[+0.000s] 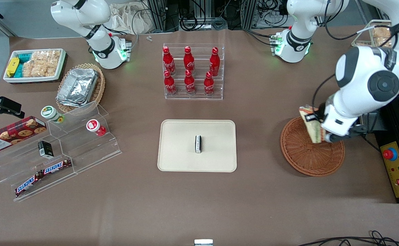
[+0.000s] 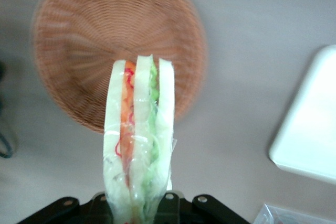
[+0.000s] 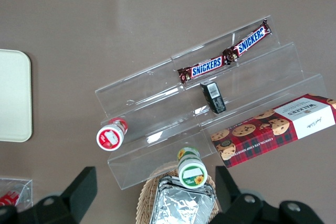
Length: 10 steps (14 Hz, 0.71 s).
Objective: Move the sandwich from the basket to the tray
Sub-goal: 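Lift the sandwich and carry it toward the cream tray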
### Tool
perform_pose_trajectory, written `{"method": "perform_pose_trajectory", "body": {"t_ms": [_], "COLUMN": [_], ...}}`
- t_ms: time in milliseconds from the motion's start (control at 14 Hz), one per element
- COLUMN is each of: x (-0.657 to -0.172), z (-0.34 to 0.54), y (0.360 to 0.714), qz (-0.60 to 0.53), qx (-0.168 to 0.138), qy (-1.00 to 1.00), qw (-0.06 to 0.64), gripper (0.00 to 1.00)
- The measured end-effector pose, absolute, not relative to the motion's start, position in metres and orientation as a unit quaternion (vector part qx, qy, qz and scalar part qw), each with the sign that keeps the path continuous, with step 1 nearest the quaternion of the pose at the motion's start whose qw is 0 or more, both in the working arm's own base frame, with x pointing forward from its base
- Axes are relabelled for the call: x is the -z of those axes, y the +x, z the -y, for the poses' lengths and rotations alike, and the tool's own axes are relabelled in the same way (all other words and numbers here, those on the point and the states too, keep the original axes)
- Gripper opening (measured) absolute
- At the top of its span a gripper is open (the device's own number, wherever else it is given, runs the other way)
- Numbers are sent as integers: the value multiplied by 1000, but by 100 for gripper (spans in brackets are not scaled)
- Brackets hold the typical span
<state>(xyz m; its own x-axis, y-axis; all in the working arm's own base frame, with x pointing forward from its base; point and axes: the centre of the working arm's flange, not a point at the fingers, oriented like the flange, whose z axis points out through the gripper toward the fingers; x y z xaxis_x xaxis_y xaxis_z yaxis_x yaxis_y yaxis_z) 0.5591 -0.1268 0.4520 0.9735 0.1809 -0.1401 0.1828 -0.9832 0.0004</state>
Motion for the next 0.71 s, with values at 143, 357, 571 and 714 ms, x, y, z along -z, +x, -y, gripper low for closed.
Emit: {"method": "perform_pose_trajectory", "body": {"t_ms": [143,357,571,714], "x": [-455,-419,-367,-334], "z": [178,254,293,316], "y": [554,547,555,552], "qz": [-43,18,37,50], "qx": [63,54,44,49], "qy": [997,996,994,992], "qw": [33,64,96,106], "gripper": [20,20,20,20]}}
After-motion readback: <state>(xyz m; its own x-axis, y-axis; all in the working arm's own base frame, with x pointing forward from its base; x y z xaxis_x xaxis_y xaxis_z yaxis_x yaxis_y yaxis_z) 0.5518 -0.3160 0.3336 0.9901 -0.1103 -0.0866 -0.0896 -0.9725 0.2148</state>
